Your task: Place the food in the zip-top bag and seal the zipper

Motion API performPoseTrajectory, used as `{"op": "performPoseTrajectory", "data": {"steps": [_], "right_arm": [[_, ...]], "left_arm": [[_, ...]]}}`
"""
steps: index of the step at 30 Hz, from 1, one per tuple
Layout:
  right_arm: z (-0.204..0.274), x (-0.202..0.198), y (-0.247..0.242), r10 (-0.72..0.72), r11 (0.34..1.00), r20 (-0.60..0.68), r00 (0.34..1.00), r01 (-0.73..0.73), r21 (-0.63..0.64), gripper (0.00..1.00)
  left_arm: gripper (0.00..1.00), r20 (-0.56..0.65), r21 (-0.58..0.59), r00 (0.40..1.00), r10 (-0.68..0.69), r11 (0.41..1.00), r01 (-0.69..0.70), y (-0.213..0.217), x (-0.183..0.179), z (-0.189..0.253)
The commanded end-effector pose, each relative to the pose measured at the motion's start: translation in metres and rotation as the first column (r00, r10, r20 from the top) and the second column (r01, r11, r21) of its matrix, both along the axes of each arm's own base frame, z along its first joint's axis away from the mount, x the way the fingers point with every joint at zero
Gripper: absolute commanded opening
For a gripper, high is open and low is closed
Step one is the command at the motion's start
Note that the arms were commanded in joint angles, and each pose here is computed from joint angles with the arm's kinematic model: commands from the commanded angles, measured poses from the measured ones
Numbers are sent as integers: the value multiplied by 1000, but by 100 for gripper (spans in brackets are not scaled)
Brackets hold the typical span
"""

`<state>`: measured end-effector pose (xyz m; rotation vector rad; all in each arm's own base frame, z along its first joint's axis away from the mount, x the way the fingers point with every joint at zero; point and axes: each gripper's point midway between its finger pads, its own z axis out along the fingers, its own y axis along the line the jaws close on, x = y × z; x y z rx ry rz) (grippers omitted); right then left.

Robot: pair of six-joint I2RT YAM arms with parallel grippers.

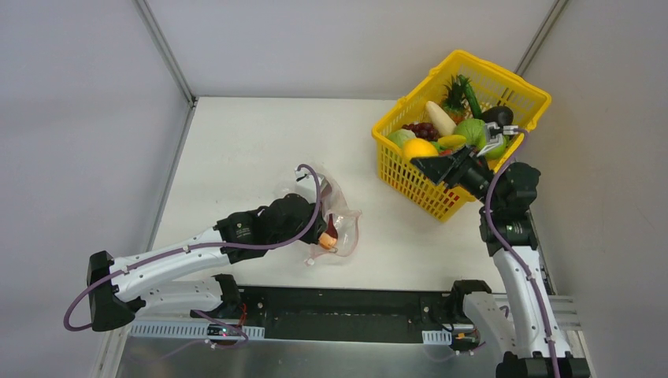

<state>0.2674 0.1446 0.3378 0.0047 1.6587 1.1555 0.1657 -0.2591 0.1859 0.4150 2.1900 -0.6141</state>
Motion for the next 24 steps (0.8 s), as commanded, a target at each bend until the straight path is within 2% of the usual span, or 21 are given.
{"op": "performPoseTrajectory", "data": {"steps": [1, 6, 14, 19, 24], "right_arm": [[5, -57, 31, 246, 967, 18, 969, -247, 70, 37], [-23, -92, 53, 386, 922, -33, 922, -384, 52, 37], [-83, -119, 85, 492, 868, -174, 853, -495, 31, 37], [-115, -127, 113, 482, 863, -245, 841, -504, -32, 37], [-143, -123, 141, 403, 876, -279, 872, -456, -160, 37]], "left_arm": [[0, 31, -78, 999, 6, 997, -4, -10, 4, 19], [0, 33, -98, 999, 14, 995, -10, -12, 5, 20], [0, 28, -104, 999, 18, 994, -15, -16, 6, 20], [0, 25, -105, 999, 20, 994, -17, -16, 7, 20], [0, 25, -109, 1000, 18, 994, -15, -18, 7, 22]]}}
